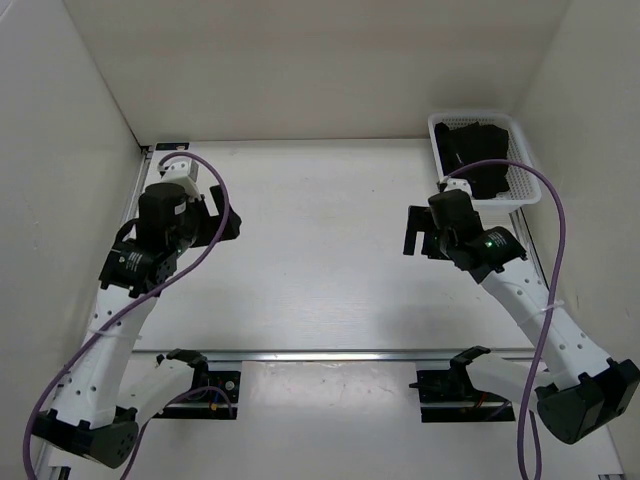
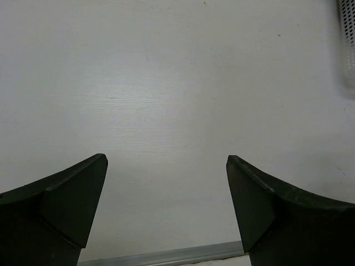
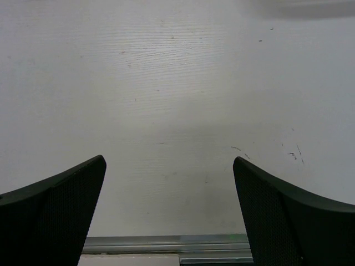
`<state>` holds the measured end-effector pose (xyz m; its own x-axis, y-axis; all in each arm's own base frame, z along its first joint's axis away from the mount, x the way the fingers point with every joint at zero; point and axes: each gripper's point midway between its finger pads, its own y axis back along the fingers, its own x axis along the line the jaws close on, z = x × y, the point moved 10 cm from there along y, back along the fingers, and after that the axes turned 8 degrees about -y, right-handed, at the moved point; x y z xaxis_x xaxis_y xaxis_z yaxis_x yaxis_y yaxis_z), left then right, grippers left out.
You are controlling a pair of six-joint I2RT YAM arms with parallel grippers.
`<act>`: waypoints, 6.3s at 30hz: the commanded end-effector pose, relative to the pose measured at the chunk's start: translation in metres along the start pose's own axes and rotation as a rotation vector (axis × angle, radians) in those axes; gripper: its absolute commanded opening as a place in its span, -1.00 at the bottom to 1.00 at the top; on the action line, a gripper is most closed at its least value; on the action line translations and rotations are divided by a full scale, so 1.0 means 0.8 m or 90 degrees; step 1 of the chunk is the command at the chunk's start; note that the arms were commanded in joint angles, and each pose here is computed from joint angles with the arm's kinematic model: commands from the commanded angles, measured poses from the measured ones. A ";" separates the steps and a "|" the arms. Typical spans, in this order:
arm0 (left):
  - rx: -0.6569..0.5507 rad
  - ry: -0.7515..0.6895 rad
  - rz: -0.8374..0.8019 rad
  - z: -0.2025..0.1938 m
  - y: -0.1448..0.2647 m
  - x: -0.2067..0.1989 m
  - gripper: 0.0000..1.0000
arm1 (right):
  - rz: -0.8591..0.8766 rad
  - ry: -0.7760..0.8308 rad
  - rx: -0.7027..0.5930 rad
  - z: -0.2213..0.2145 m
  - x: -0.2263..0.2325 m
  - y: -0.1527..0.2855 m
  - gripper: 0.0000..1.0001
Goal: Fold and stack the shorts
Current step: Grab the shorts from the pile, then move the shorts to the center of the board, then flatten the shorts out
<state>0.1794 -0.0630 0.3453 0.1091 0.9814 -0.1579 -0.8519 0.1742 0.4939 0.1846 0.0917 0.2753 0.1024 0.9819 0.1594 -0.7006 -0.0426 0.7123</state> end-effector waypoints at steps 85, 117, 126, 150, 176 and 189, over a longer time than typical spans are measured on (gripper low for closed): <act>0.257 0.179 -0.112 -0.077 -0.028 0.045 0.52 | 0.167 -0.197 0.096 0.032 0.046 -0.037 -0.44; 0.500 0.214 -0.081 -0.162 -0.177 -0.016 0.89 | 0.069 0.335 0.191 -0.243 0.232 -0.060 -1.00; 0.537 0.151 -0.092 -0.172 -0.195 -0.058 0.84 | 0.080 0.208 0.087 -0.181 0.138 -0.005 -1.00; 0.429 0.165 -0.050 -0.068 -0.265 -0.051 -0.79 | 0.033 0.122 -0.030 -0.075 0.084 0.022 -1.00; 0.253 0.173 -0.013 0.145 -0.313 0.058 0.31 | -0.101 0.037 0.002 0.053 0.061 -0.081 0.49; 0.423 0.067 -0.165 -0.056 -0.182 -0.076 -0.02 | 0.067 -0.214 0.097 -0.022 -0.004 -0.043 -0.38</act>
<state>0.2870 -0.1231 0.2694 0.1144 0.9383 -0.3262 -0.3607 0.3452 0.8664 0.1999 0.0876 0.2468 0.2759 0.9142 0.2968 -0.6520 -0.0489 0.7566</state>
